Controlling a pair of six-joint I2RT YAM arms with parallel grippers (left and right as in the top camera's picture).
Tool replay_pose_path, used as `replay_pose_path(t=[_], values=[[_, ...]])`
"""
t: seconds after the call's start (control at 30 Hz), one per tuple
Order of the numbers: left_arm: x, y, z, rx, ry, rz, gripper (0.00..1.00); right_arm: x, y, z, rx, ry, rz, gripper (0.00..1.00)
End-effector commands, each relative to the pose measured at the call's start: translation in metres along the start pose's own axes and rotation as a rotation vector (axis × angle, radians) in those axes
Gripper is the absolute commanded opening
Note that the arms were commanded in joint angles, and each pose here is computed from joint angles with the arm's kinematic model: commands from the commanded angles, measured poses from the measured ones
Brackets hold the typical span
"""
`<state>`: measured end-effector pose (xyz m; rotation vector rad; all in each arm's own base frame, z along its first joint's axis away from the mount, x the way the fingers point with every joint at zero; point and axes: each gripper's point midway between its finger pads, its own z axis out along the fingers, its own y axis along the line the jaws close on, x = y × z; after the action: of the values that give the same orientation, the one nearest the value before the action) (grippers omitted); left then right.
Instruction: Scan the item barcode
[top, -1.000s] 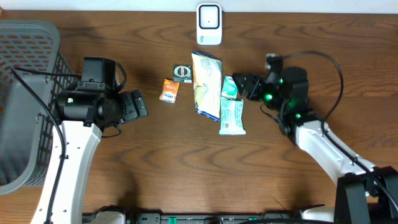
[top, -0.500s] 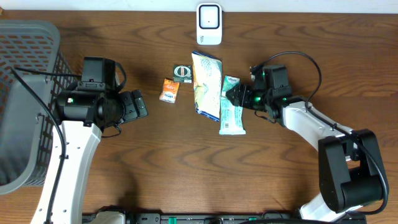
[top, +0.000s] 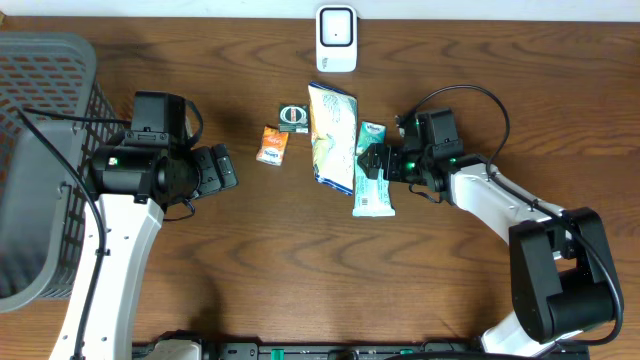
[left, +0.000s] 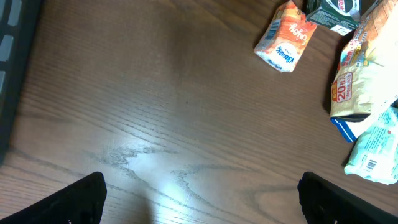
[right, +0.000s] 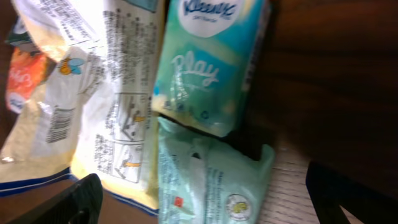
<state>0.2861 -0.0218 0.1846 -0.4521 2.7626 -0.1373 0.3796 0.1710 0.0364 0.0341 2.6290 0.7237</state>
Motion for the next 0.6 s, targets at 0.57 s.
replay_pose_path(t=[0.57], values=[[0.0,0.002,0.0,-0.006,0.002,-0.014,0.98,0.04,0.006,0.044,-0.079,0.142,-0.015,0.73]])
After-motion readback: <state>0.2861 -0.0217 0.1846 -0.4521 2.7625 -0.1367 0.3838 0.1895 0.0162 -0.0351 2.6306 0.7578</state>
